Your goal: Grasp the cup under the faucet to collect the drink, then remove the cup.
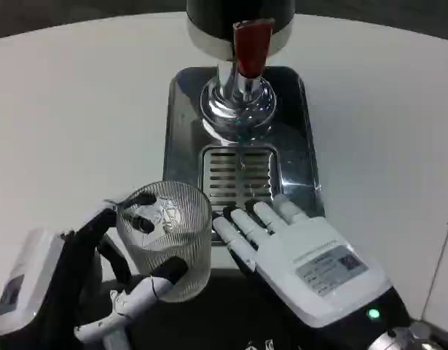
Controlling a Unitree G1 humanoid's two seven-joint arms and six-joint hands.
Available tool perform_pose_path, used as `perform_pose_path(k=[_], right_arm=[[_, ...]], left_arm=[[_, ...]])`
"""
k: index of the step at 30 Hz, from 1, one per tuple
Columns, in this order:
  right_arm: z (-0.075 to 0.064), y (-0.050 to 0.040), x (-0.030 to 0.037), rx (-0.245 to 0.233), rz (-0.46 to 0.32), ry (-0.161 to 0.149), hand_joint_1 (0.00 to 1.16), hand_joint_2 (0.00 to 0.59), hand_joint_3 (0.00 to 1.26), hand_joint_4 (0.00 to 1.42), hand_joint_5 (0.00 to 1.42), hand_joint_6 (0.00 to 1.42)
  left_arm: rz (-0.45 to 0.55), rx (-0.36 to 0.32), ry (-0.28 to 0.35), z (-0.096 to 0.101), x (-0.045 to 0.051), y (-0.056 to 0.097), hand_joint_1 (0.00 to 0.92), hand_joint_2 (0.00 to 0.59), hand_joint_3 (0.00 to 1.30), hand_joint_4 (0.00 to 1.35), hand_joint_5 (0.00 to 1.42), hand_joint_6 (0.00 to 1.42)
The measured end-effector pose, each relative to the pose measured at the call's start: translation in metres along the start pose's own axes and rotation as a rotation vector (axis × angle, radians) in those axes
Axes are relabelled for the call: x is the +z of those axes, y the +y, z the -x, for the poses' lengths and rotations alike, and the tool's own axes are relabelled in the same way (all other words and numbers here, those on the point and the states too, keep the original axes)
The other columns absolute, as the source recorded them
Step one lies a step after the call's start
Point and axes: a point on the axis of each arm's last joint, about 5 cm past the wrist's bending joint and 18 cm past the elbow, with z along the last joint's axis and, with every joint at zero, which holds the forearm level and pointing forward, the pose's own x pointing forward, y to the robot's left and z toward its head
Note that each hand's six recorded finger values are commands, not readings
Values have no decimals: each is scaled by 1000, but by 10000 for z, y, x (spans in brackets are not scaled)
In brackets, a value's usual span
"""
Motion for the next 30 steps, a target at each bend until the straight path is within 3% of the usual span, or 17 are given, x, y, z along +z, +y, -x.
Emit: perform_pose_path(k=[19,23,30], right_arm=[[-2,0,12,6,-9,1,641,279,0,0,0,0],[6,4,10,12,-16,12,641,279,0,0,0,0],[47,-5,-15,16,-17,58,641,279,0,0,0,0]], left_arm=[[-3,3,2,0,-4,10,498,267,942,1127,925,1294],[2,6,-5,-36,-8,-2,498,267,942,1127,925,1294],[13,4,-14,-205,-76,-80,498,267,942,1127,925,1294]])
